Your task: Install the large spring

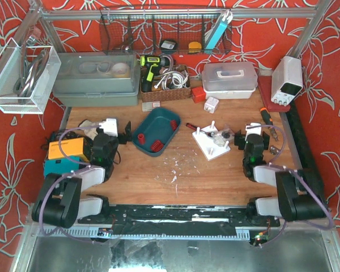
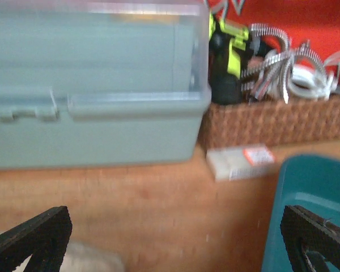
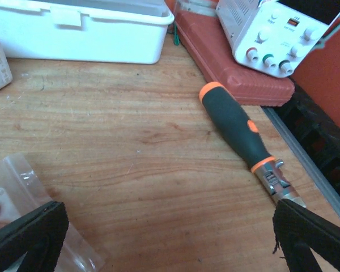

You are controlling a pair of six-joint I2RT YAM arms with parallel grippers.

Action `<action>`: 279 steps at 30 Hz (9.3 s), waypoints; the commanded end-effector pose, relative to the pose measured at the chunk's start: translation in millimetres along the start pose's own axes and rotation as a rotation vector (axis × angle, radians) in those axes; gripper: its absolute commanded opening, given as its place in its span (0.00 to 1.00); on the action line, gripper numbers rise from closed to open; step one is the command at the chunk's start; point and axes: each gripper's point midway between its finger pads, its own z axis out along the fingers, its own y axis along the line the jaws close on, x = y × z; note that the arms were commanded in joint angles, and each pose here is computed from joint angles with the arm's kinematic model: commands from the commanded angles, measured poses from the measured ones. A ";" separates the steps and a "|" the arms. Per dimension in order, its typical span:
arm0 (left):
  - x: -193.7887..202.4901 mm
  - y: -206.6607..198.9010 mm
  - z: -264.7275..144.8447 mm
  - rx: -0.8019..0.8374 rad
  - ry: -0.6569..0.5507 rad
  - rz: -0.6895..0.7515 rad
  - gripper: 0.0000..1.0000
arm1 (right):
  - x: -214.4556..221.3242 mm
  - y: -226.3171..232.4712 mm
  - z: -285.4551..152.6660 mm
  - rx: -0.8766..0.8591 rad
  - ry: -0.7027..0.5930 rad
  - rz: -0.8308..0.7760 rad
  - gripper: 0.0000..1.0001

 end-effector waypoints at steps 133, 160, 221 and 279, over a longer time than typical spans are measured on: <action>-18.8 -214.4 -117.0 0.613 0.077 -0.089 1.00 | -89.5 95.6 14.5 -0.353 0.526 0.065 0.48; -20.7 -209.7 -118.2 0.600 0.074 -0.101 1.00 | -4.3 169.9 -19.2 -0.509 0.656 -0.134 0.38; -13.2 -235.5 -128.2 0.741 0.105 -0.067 1.00 | -121.2 130.2 26.3 -0.411 0.401 -0.106 0.00; -29.9 -133.7 -78.2 0.113 0.242 -0.086 0.79 | -99.2 147.3 -134.1 -0.699 0.326 0.059 0.99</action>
